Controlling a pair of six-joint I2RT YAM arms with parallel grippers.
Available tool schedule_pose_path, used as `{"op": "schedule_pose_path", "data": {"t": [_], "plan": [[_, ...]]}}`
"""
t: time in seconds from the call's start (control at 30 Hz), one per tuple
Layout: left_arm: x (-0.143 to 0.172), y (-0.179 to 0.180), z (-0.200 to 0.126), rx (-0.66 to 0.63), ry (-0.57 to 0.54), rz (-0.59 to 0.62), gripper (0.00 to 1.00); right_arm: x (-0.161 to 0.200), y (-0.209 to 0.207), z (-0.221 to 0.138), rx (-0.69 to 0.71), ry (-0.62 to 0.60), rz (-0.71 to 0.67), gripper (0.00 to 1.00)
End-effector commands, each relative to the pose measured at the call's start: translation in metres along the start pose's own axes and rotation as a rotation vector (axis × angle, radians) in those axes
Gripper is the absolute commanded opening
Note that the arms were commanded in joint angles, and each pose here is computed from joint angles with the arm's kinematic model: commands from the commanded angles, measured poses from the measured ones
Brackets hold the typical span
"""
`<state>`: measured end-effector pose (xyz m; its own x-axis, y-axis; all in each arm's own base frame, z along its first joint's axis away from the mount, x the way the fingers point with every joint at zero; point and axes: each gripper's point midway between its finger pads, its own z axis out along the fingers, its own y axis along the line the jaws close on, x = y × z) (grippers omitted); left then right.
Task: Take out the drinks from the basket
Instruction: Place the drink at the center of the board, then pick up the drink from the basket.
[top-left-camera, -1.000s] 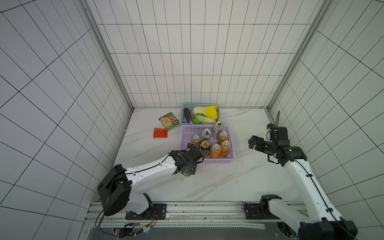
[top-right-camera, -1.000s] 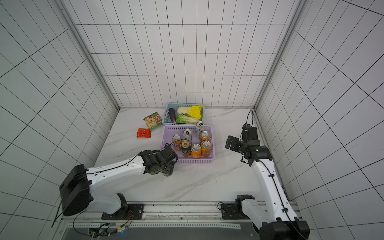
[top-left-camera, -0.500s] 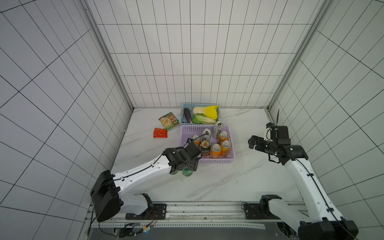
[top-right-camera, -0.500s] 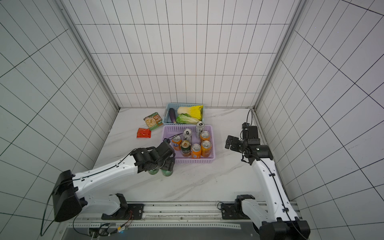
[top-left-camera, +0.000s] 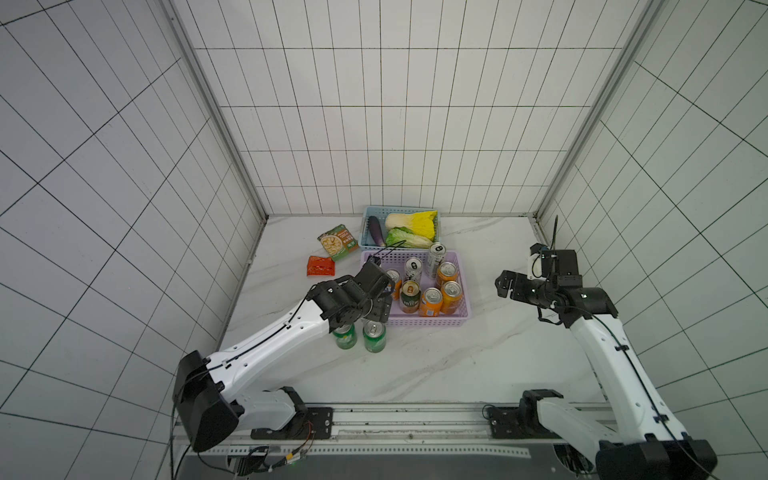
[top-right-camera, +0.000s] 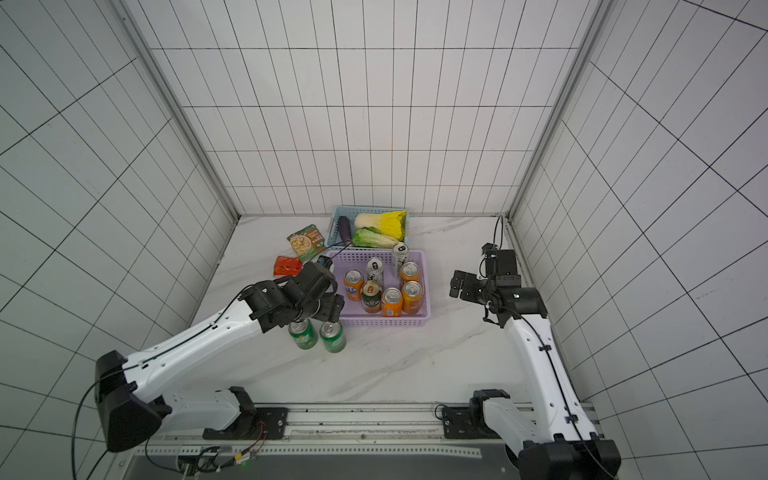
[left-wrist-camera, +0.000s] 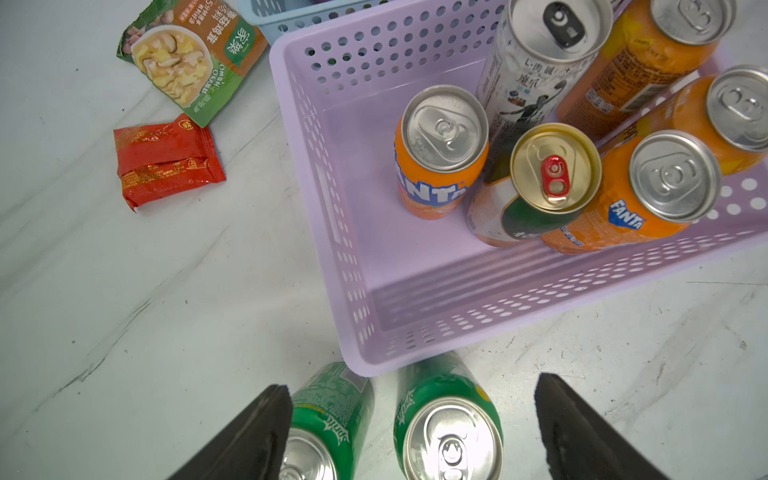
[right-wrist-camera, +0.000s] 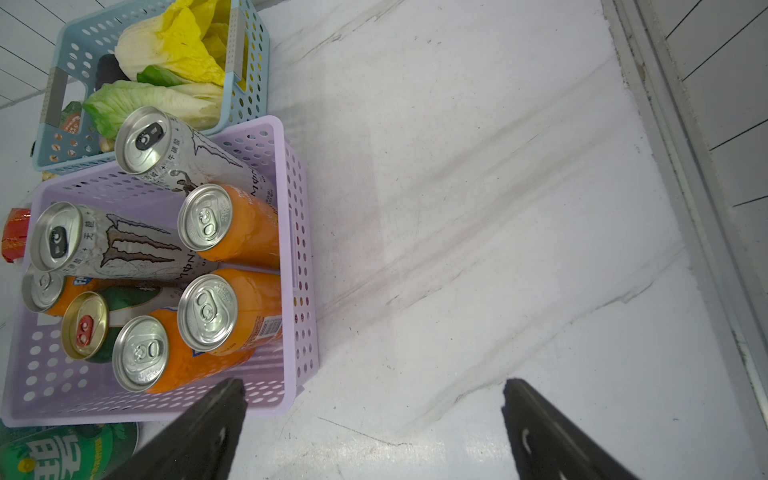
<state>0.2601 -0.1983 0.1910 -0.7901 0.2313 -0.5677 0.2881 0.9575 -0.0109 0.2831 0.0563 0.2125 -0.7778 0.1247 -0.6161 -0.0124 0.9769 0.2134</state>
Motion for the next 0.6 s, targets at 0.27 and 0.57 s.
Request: {"op": "schedule_pose_path", "data": {"t": [0.27,0.57], "plan": [[-0.059,-0.005,0.034,0.057,0.01,0.023,0.85,-0.01,-0.001,-0.009,0.008,-0.02,-0.007,1.0],[-0.074,-0.008,0.089,0.031,0.121,0.03,0.81,-0.006,-0.003,-0.006,0.019,-0.01,-0.01,1.0]]}}
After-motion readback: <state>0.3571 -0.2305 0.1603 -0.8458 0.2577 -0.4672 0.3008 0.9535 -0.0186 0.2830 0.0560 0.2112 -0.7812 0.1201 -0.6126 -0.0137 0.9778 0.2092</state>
